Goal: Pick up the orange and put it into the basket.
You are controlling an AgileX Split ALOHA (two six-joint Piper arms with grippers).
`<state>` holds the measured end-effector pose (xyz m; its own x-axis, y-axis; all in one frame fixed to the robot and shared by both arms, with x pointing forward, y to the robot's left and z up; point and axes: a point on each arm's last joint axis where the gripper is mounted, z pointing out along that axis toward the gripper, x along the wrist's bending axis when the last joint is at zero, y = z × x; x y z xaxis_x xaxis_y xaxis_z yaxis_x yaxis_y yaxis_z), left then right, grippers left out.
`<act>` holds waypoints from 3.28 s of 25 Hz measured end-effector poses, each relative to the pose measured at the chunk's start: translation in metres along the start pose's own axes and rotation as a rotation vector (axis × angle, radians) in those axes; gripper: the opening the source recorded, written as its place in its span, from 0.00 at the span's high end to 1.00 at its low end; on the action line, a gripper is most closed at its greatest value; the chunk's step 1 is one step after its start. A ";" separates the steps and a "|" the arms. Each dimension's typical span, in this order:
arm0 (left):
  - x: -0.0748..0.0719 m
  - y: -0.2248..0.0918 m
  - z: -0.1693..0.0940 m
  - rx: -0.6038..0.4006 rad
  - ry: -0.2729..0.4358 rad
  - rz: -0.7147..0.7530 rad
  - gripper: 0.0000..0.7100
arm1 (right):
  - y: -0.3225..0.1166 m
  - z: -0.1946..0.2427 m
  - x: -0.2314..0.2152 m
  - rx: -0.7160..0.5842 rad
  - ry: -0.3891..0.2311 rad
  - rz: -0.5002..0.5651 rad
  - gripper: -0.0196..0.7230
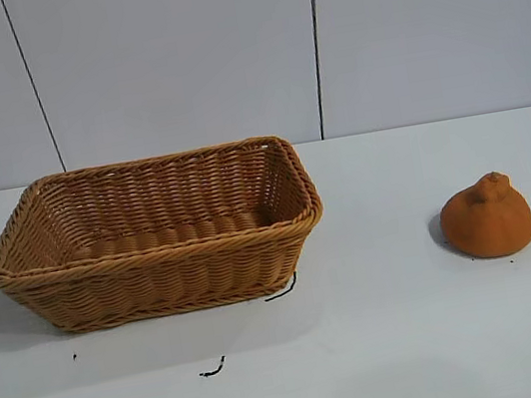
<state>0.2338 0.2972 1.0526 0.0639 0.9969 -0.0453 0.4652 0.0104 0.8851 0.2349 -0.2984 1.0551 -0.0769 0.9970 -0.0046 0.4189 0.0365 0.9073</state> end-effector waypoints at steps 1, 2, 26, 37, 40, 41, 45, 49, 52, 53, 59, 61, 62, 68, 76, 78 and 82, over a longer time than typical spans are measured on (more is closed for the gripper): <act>0.000 0.000 0.000 0.001 0.000 0.000 0.10 | 0.000 0.000 0.000 0.000 0.000 0.000 0.09; 0.000 0.000 0.000 0.001 -0.001 0.000 0.10 | 0.000 0.000 0.000 0.000 0.000 0.000 0.09; 0.000 0.000 0.000 0.001 -0.001 0.000 0.10 | 0.107 0.043 -0.002 0.137 -0.011 -0.009 0.09; 0.000 0.000 0.000 0.001 -0.001 0.000 0.10 | 0.163 0.228 0.000 0.586 0.021 0.039 0.09; 0.000 0.000 0.000 0.001 -0.001 0.000 0.10 | 0.161 0.278 0.002 0.666 0.035 0.062 0.09; 0.000 0.000 0.000 0.001 -0.001 0.000 0.10 | 0.157 0.294 0.002 0.695 0.038 0.066 0.09; 0.000 0.000 0.000 0.001 -0.001 0.000 0.10 | 0.137 0.345 0.002 0.795 0.037 0.071 0.09; 0.000 0.000 0.000 0.001 -0.001 0.000 0.10 | 0.102 0.382 0.002 0.901 0.034 0.076 0.09; 0.000 0.000 0.000 0.001 -0.001 0.000 0.10 | 0.077 0.403 0.002 0.957 0.031 0.078 0.09; 0.000 0.000 0.000 0.001 -0.001 0.000 0.10 | 0.070 0.408 0.002 0.971 0.030 0.079 0.09; 0.000 0.000 0.000 0.001 -0.001 0.000 0.10 | 0.036 0.431 0.002 1.036 0.015 0.098 0.09; 0.000 0.000 0.000 0.001 -0.001 0.000 0.10 | 0.030 0.436 0.002 1.040 0.008 0.106 0.09; 0.000 0.000 0.000 0.001 -0.001 0.000 0.10 | 0.028 0.437 0.002 1.039 0.005 0.109 0.10; 0.000 0.000 0.000 -0.001 0.000 0.000 0.10 | 0.025 0.438 0.002 1.048 0.000 0.110 0.57; 0.000 0.000 0.000 0.000 0.000 0.000 0.10 | 0.069 0.418 0.001 0.971 0.004 0.101 0.86; 0.000 0.000 0.000 0.000 0.000 0.000 0.10 | 0.093 0.411 0.001 0.917 0.008 0.100 0.86; 0.000 0.000 0.000 0.000 0.000 0.000 0.10 | 0.145 0.393 0.001 0.811 0.016 0.096 0.86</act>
<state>0.2338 0.2972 1.0525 0.0639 0.9969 -0.0453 0.4655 0.0104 0.8850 0.6516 -0.2652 1.0212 -0.0175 0.9975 0.0691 0.9485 -0.0053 0.3167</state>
